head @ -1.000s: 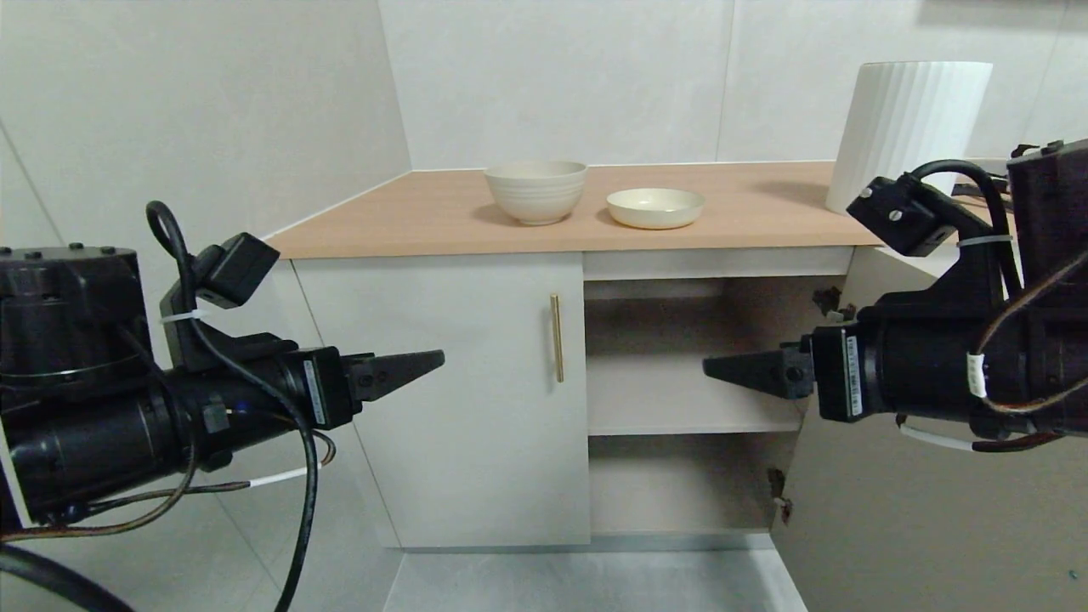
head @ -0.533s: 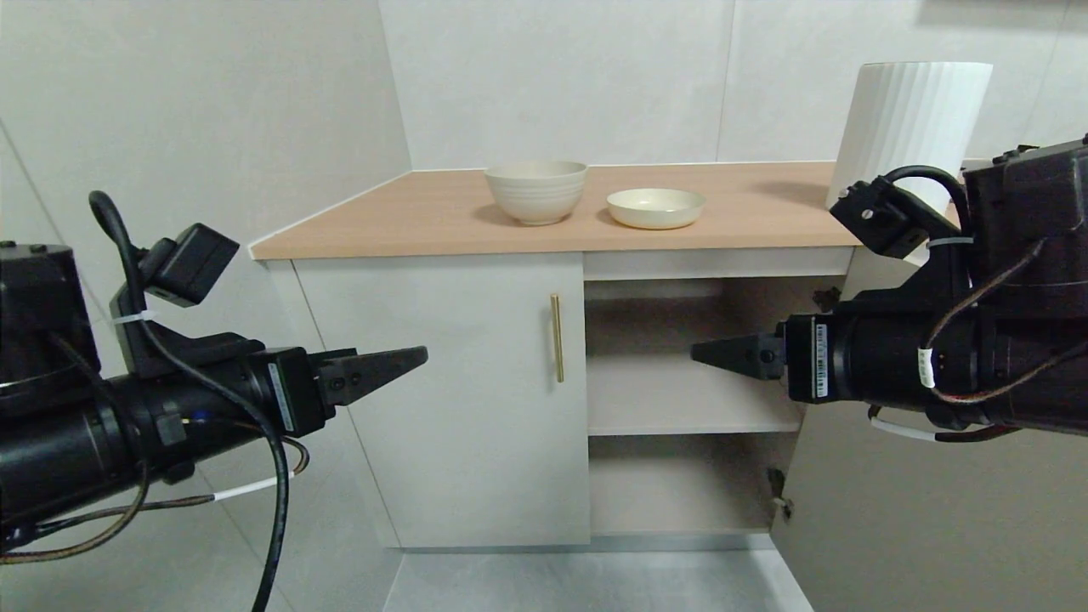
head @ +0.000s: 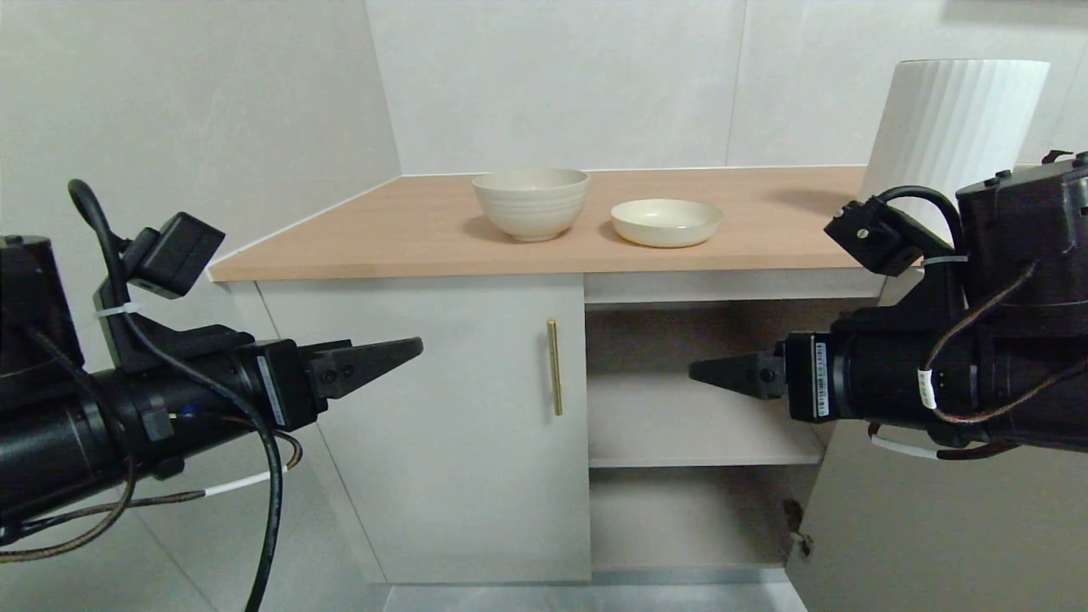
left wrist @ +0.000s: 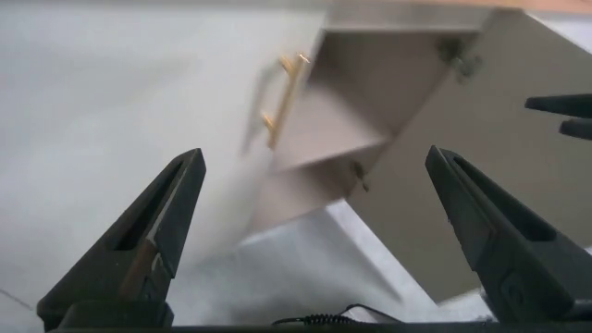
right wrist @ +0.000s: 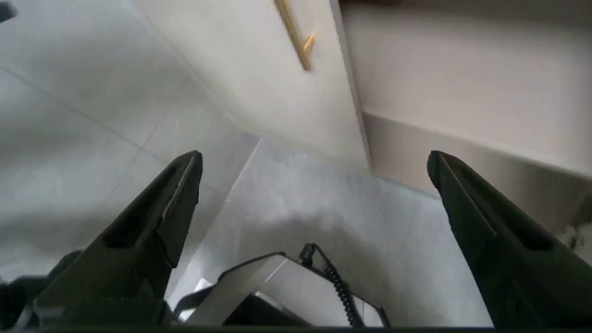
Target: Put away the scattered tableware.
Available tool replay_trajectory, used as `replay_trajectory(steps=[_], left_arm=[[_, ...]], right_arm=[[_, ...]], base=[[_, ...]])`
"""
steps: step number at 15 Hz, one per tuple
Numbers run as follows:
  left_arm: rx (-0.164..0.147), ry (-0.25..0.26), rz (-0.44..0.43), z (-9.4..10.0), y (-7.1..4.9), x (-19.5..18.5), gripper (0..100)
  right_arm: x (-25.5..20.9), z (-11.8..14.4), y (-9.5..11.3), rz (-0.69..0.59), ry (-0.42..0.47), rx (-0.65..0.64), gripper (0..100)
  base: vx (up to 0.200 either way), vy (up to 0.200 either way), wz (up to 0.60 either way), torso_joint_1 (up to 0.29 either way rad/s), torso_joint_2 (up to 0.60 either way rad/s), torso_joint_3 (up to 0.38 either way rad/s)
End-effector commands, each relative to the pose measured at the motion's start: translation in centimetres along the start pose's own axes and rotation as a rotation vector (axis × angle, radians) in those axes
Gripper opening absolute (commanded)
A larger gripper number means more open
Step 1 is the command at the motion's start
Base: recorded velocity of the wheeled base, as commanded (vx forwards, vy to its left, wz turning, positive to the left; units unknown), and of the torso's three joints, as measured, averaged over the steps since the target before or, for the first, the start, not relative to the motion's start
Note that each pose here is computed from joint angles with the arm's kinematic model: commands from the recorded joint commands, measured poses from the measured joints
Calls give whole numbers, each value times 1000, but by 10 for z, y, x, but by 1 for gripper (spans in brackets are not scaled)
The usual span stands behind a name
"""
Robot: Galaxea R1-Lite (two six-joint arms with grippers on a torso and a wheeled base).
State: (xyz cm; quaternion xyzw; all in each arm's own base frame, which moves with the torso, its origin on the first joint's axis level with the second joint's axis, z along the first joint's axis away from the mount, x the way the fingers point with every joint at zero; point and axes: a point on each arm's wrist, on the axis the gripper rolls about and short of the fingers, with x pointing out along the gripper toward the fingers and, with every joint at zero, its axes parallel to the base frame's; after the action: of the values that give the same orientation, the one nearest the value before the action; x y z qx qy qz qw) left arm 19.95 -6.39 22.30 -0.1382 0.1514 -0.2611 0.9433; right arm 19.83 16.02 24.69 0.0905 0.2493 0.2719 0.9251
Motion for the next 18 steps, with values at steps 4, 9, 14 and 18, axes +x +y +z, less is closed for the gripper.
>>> replay_trajectory(steps=[4,9,14,18], left_arm=[[-4,-1,4,0,1,1,100],[-4,-2,4,1,0,1,100],[-11,32,4,-3,4,12,100],[-14,41,7,-4,6,16,100]], right_arm=[[-3,-4,-2,-3,9,-23,100],[-3,-3,0,3,-5,-31,100],[-4,-5,0,7,-14,-52,100],[-3,-5,-1,3,-15,-50,100]], base=[[50,0,0,1,-1,-2],[0,0,0,0,0,0],[0,0,0,22,-102,-83],[0,0,0,117,-362,-305]])
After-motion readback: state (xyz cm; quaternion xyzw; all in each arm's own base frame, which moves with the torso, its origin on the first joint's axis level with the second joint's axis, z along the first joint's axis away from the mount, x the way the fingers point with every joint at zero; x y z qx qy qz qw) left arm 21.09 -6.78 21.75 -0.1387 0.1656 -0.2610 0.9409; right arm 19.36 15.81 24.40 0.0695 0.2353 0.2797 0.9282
